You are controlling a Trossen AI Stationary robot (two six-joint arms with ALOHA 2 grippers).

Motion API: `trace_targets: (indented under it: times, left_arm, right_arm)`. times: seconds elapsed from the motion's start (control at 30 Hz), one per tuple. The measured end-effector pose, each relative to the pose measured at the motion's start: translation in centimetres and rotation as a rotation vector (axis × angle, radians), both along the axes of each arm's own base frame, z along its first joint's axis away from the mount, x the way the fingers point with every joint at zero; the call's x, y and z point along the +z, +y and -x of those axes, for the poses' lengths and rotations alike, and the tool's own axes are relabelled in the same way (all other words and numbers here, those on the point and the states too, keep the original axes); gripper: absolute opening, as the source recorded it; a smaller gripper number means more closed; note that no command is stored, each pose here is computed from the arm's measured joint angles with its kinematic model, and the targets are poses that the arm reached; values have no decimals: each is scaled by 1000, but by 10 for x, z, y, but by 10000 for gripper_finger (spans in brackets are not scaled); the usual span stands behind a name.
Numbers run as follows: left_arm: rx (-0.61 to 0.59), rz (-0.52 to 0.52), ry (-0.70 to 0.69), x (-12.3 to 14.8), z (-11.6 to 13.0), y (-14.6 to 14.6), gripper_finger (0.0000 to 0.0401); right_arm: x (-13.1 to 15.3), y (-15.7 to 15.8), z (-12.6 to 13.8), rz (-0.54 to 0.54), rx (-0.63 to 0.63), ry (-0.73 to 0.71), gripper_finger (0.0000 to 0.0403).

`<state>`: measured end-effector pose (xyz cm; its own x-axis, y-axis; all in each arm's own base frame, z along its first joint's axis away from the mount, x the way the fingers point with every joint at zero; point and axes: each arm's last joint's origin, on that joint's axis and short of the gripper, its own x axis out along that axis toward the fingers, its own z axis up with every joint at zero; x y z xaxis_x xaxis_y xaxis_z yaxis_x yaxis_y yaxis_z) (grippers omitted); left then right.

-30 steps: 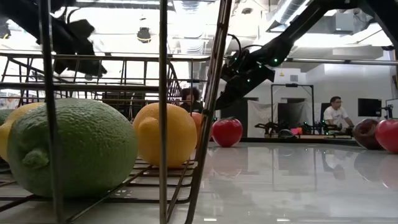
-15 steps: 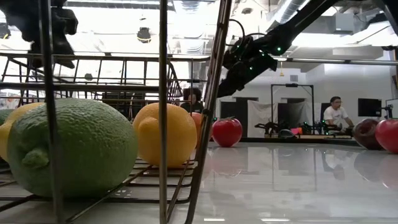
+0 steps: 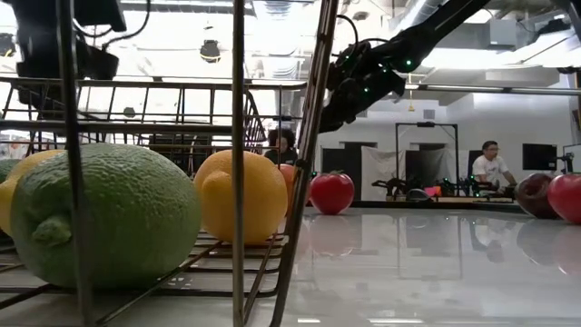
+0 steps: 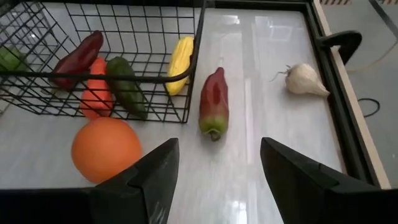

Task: Sort produce into baskets
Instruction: Adjust the wire baskets on the table

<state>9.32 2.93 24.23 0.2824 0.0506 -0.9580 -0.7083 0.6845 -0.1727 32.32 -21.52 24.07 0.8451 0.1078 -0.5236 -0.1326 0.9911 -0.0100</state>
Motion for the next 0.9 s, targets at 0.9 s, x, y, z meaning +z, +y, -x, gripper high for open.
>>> trace_targets:
  times: [0.9]
  left_arm:
    - [-299, -148, -36, -44, -102, 5, 83]
  right_arm:
    - [45, 16, 26, 24, -7, -31, 255]
